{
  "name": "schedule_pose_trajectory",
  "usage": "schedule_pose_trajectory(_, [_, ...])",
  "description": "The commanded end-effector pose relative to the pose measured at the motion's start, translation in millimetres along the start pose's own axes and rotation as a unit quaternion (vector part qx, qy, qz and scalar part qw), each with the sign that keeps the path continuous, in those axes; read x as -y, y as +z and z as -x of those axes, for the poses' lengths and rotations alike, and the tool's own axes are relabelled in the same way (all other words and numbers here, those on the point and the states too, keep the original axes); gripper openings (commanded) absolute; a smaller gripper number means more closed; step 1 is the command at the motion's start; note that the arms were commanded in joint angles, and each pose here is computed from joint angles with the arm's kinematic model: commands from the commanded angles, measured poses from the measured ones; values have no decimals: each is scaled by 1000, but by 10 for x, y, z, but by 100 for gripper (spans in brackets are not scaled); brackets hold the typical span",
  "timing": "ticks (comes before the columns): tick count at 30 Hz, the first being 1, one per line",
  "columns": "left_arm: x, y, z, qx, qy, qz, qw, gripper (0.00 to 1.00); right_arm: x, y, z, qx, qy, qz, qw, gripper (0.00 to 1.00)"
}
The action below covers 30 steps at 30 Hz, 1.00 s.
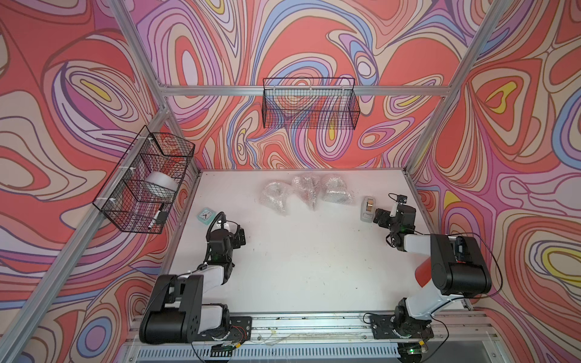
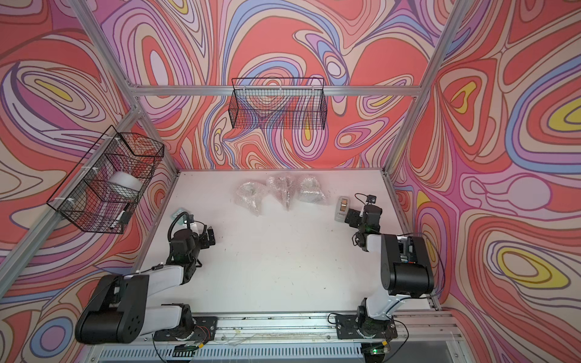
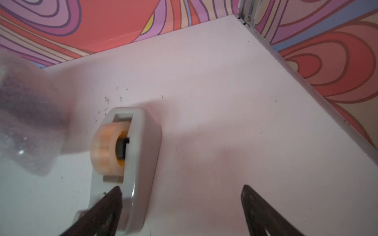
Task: Wrap mugs in bubble wrap
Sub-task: Reset both arms
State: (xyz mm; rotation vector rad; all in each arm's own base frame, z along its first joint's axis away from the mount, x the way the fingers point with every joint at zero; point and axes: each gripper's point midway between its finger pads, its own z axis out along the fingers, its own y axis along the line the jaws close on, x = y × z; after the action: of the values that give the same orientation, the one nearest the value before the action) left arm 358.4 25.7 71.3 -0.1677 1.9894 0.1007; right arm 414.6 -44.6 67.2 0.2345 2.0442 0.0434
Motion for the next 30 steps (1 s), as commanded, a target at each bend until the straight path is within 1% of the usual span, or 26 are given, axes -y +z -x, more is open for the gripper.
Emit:
schedule_pose_trajectory(1, [150, 114, 310, 61, 3, -47, 997, 100, -277, -227, 358, 124, -31, 74, 989, 94])
schedule_pose_trajectory(2, [137, 162, 263, 21, 2, -41, 999, 100, -294, -251, 300, 132, -37, 80, 987, 98])
schedule_pose_trajectory(3, [112, 233, 280, 20, -1, -30, 999, 100, -338, -267, 285, 155, -40, 93, 983, 98])
schedule_pose_trajectory(4, [150, 215, 308, 41, 7, -39, 998, 100, -358, -263, 245, 150, -44, 98, 983, 99])
schedule_pose_trajectory(5, [94, 193, 297, 39, -2, -24, 999, 100, -327, -225, 208, 125, -46, 85, 987, 98])
schedule_pose_trajectory(6, [51, 181, 284, 32, -7, -11, 999, 100, -318, -167, 246, 122, -42, 78, 989, 98])
schedule_pose_trajectory(7, [46, 181, 289, 39, -7, -10, 999, 100, -319, -129, 249, 118, -43, 75, 989, 98])
schedule_pose_trajectory(8, [55, 182, 307, 48, -6, -13, 999, 100, -332, -113, 228, 107, -48, 73, 990, 98])
schedule_pose_trajectory(11, [147, 214, 285, 27, 8, -36, 999, 100, -353, -93, 238, 106, -52, 68, 991, 98])
schedule_pose_trajectory(13, [267, 214, 287, 29, 23, -69, 997, 100, -352, -86, 239, 108, -52, 66, 991, 98])
schedule_pose_trajectory(14, [292, 214, 275, 24, 25, -76, 996, 100, -353, -85, 231, 105, -52, 67, 991, 98])
schedule_pose_trajectory(17, [290, 246, 273, 17, 20, -81, 996, 100, -353, -82, 234, 106, -52, 66, 991, 99])
schedule_pose_trajectory(22, [297, 199, 286, 28, 21, -86, 996, 100, -354, -83, 243, 107, -52, 66, 991, 99])
schedule_pose_trajectory(23, [346, 131, 292, 42, 28, -102, 993, 100, -359, -104, 230, 109, -54, 68, 990, 98])
schedule_pose_trajectory(24, [401, -7, 308, 76, 36, -123, 989, 100, -370, -196, 247, 129, -56, 72, 987, 98])
schedule_pose_trajectory(25, [421, -155, 304, 110, 43, -134, 984, 100, -376, -303, 279, 155, -57, 74, 983, 98])
schedule_pose_trajectory(26, [414, -270, 255, 133, 44, -138, 981, 100, -351, -443, 247, 182, -53, 72, 979, 98])
schedule_pose_trajectory(27, [378, -225, 252, 125, 36, -126, 983, 100, -317, -536, 241, 206, -48, 66, 975, 98])
schedule_pose_trajectory(28, [372, -147, 262, 109, 32, -122, 986, 100, -283, -529, 231, 207, -42, 58, 976, 98])
schedule_pose_trajectory(29, [369, -45, 298, 94, 31, -116, 988, 100, -246, -431, 233, 186, -37, 46, 981, 98])
schedule_pose_trajectory(30, [331, 81, 297, 65, 26, -100, 992, 100, -211, -280, 240, 154, -31, 32, 987, 98])
